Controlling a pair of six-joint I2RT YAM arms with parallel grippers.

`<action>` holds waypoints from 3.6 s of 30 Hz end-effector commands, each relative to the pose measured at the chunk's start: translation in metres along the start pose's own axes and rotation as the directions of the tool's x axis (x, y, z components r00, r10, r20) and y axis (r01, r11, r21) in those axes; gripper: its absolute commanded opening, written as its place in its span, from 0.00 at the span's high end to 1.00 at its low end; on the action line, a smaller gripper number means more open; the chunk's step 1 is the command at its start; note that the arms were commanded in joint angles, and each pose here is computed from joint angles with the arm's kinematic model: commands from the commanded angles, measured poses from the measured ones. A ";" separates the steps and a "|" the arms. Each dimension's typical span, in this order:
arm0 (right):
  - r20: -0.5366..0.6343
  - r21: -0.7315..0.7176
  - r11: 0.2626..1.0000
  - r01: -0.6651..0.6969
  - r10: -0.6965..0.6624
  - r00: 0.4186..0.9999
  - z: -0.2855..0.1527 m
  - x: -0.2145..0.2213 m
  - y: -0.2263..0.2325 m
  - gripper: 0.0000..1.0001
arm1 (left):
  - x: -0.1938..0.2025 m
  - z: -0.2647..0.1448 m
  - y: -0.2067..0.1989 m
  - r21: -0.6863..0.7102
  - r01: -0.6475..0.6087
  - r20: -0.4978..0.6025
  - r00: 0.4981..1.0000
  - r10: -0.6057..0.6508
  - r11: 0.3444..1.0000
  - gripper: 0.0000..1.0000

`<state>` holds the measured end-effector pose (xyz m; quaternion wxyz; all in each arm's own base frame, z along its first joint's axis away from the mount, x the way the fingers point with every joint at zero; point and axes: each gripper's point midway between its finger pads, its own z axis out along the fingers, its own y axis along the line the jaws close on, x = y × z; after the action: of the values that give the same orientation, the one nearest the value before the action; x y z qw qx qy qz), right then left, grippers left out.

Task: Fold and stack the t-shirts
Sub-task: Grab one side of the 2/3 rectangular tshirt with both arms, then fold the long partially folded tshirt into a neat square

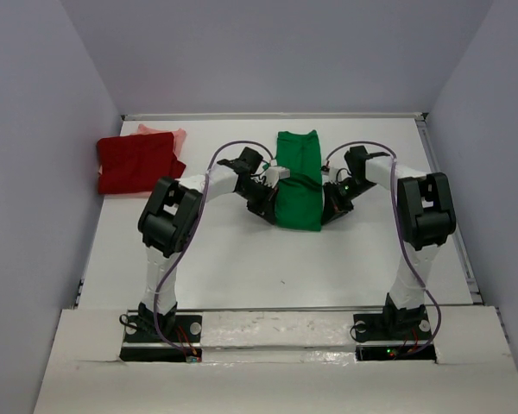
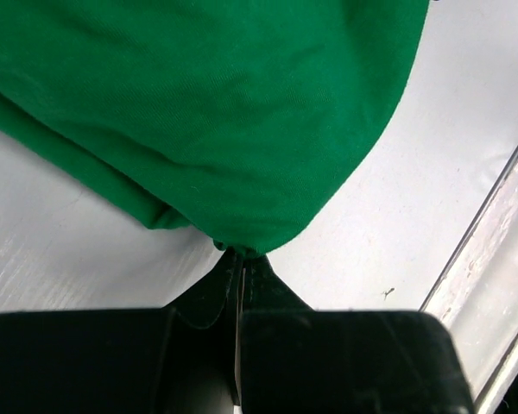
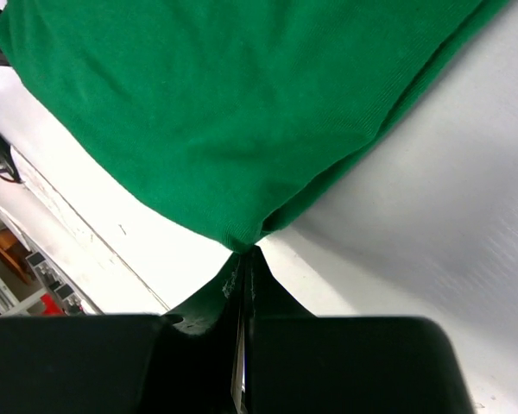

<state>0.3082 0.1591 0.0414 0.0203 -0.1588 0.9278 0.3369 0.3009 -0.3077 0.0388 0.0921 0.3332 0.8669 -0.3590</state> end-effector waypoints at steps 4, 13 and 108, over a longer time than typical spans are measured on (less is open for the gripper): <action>0.075 0.020 0.996 0.082 -0.083 0.994 -0.022 -0.015 0.017 1.00 | -0.024 -0.027 -0.021 -0.011 -0.086 0.070 0.994 0.086 0.996 1.00; 0.111 0.051 0.990 0.129 -0.134 0.985 -0.039 -0.031 0.024 1.00 | -0.039 -0.041 -0.026 -0.047 -0.125 0.102 0.986 0.129 0.991 1.00; 0.405 0.595 0.735 0.325 -0.623 0.669 -0.107 -0.272 -0.034 1.00 | -0.306 -0.114 0.072 -0.862 -0.012 0.351 0.708 0.613 0.507 1.00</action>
<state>0.5647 0.1429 0.1208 0.3840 -0.2708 0.8724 0.1342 0.5765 -0.3392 0.1560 0.5149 0.3042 0.8014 -0.0093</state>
